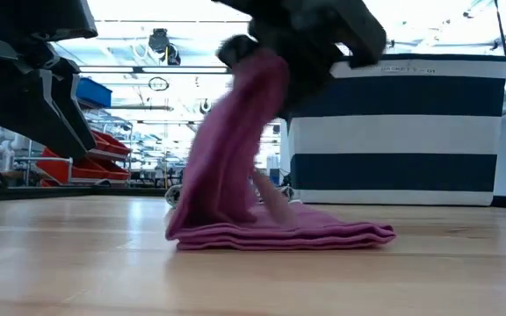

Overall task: Fold towel
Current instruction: Fold the pink towel

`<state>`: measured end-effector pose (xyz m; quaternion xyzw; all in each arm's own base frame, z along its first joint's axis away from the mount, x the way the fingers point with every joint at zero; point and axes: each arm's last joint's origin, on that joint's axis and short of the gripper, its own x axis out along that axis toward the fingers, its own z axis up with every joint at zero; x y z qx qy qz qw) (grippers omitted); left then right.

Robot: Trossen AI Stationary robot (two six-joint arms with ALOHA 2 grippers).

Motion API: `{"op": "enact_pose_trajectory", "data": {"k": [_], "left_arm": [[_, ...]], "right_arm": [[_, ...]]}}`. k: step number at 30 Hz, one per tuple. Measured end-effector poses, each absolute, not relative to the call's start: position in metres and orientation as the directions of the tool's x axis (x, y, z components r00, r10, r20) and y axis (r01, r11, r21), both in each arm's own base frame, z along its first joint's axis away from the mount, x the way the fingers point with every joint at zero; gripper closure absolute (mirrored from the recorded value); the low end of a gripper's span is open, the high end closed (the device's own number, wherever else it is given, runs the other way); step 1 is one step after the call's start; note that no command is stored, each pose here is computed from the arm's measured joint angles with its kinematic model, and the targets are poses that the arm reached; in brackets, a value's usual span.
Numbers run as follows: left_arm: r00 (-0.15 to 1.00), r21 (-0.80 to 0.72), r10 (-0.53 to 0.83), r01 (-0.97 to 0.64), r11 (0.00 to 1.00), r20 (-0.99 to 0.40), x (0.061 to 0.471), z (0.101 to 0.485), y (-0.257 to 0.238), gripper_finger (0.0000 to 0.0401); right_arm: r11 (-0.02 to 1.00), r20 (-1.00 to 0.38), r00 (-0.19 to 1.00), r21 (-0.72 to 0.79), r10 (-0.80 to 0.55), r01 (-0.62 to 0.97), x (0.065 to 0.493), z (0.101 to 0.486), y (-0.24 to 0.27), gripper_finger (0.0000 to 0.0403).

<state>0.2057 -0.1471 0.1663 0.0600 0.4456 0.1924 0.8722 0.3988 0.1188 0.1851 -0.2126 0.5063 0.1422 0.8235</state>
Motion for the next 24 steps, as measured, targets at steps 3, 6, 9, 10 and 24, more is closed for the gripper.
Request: {"op": "enact_pose_trajectory", "data": {"k": [3,6,9,10,24], "left_arm": [[0.525,0.275,0.393,-0.290,0.917,-0.755,0.207,0.166,-0.145,0.0199],[0.525,0.272,0.392,-0.293,0.916,-0.755,0.207,0.166,-0.145,0.0199],[0.525,0.273,0.391,-0.290,0.917,-0.756,0.207,0.166,-0.146,0.0199],[0.525,0.275,0.391,-0.288,0.917,-0.756,0.207,0.166,-0.146,0.0199],[0.507,0.301,0.413,-0.290,0.908,-0.756,0.204,0.166,-0.144,0.0199]], "right_arm": [[0.859,-0.862,0.502,-0.203,0.071,-0.469,0.405,0.188,0.121,0.0207],[0.847,-0.844,0.530,-0.223,0.080,-0.483,0.409,0.187,0.122,0.0207],[0.841,-0.808,0.582,-0.250,0.092,-0.480,0.418,0.184,0.121,0.0207],[0.842,-0.800,0.593,-0.254,0.093,-0.475,0.421,0.181,0.121,0.0207],[0.824,-0.833,0.546,-0.368,-0.087,-0.431,0.415,0.168,0.123,0.0207]]}}
